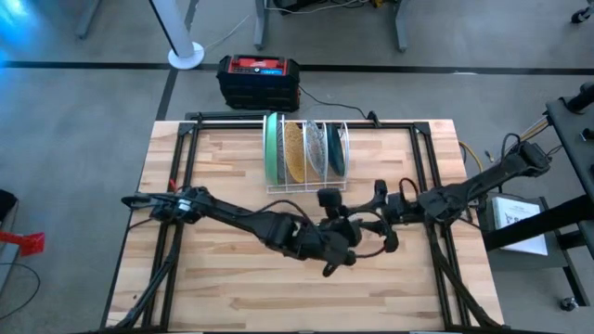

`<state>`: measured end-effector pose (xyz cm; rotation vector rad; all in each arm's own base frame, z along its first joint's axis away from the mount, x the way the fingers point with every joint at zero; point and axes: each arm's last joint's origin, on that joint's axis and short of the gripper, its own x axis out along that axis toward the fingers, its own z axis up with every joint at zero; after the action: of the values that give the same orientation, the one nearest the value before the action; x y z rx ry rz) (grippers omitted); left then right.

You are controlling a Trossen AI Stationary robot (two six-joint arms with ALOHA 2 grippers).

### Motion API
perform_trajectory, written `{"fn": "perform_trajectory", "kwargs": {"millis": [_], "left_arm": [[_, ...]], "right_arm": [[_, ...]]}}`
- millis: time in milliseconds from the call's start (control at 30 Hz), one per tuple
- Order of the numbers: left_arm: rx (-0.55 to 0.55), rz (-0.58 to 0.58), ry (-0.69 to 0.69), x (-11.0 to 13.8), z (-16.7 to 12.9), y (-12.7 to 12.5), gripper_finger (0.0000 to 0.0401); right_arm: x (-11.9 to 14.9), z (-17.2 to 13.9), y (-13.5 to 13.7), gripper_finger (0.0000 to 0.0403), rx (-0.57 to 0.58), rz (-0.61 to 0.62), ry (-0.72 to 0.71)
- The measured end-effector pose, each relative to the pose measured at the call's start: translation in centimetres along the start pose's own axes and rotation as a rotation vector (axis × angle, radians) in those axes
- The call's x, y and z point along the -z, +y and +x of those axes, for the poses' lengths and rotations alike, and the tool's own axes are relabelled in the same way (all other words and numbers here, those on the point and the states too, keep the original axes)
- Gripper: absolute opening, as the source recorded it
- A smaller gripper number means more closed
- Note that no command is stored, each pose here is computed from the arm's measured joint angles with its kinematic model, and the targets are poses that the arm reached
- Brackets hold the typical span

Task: Sort dishes
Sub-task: Return to Home Position

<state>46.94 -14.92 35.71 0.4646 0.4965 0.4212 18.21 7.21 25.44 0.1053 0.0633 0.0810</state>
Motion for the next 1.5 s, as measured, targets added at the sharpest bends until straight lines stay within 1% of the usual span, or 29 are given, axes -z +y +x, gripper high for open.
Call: {"fn": "perform_trajectory", "kwargs": {"millis": [100, 133, 167, 200, 267, 367, 500, 667, 800, 867, 900, 967, 1100, 1167, 1267, 1333, 1400, 1467, 1500], "left_arm": [[0.178, 0.038, -0.119, -1.2, -0.3, 0.8, 0.0131], [0.233, 0.051, -0.158, -1.5, -0.2, 0.9, 0.0131], [0.273, 0.067, -0.181, -1.6, -0.1, 1.2, 0.0131], [0.289, 0.084, -0.180, -1.6, -0.1, 1.6, 0.0131], [0.302, 0.090, -0.156, -1.4, -0.4, 2.3, 0.0131], [0.314, 0.095, -0.117, -1.3, -1.2, 3.4, 0.0131], [0.319, 0.111, -0.102, -1.3, -2.3, 4.3, 0.0131], [0.291, 0.143, -0.088, -1.3, -2.8, 5.7, 0.0131], [0.296, 0.125, -0.084, -1.1, -2.2, 7.1, 0.0131], [0.301, 0.138, -0.011, -0.4, -2.3, 7.7, 0.0130], [0.310, 0.127, 0.022, -0.1, -2.5, 7.8, 0.0129], [0.310, 0.129, 0.102, 0.6, -3.7, 8.4, 0.0126], [0.288, 0.096, 0.077, 0.8, -7.4, 9.8, 0.0117], [0.269, 0.067, 0.066, 1.6, -8.9, 9.8, 0.0114], [0.246, 0.034, 0.023, 3.8, -11.0, 8.9, 0.0112], [0.228, -0.017, -0.070, 5.4, -12.6, 8.9, 0.0112], [0.218, -0.072, -0.179, 7.3, -13.4, 8.9, 0.0111], [0.196, -0.127, -0.298, 9.4, -13.0, 8.5, 0.0111], [0.179, -0.125, -0.342, 10.7, -12.2, 8.3, 0.0111]], "right_arm": [[-2.5, 0.6, 0.3, 0.0152, 0.005, -0.074, -0.058], [-3.0, 0.9, 0.4, 0.0149, 0.010, -0.106, -0.058], [-3.5, 1.3, 0.5, 0.0145, 0.017, -0.137, -0.057], [-3.9, 1.7, 0.5, 0.0142, 0.026, -0.174, -0.052], [-4.5, 2.6, 0.7, 0.0134, 0.041, -0.225, -0.057], [-5.1, 4.1, 0.6, 0.0124, 0.075, -0.266, -0.091], [-5.6, 5.8, 0.2, 0.0111, 0.102, -0.331, -0.175], [-5.9, 6.5, -0.7, 0.0098, 0.150, -0.335, -0.235], [-6.5, 5.9, -0.9, 0.0088, 0.183, -0.353, -0.249], [-6.7, 5.3, -0.7, 0.0082, 0.191, -0.357, -0.242], [-6.5, 4.9, -0.6, 0.0079, 0.192, -0.364, -0.213], [-6.8, 3.9, -0.1, 0.0073, 0.180, -0.366, -0.195], [-7.1, 2.1, 0.7, 0.0062, 0.165, -0.372, -0.184], [-7.1, 1.2, 1.3, 0.0057, 0.169, -0.384, -0.185], [-7.5, -0.3, 1.8, 0.0050, 0.194, -0.381, -0.196], [-7.1, -0.8, 1.9, 0.0048, 0.194, -0.376, -0.190], [-6.4, -0.9, 1.9, 0.0049, 0.180, -0.376, -0.174], [-5.8, -0.8, 1.6, 0.0052, 0.190, -0.361, -0.179], [-5.5, -0.5, 1.4, 0.0053, 0.208, -0.344, -0.191]]}}
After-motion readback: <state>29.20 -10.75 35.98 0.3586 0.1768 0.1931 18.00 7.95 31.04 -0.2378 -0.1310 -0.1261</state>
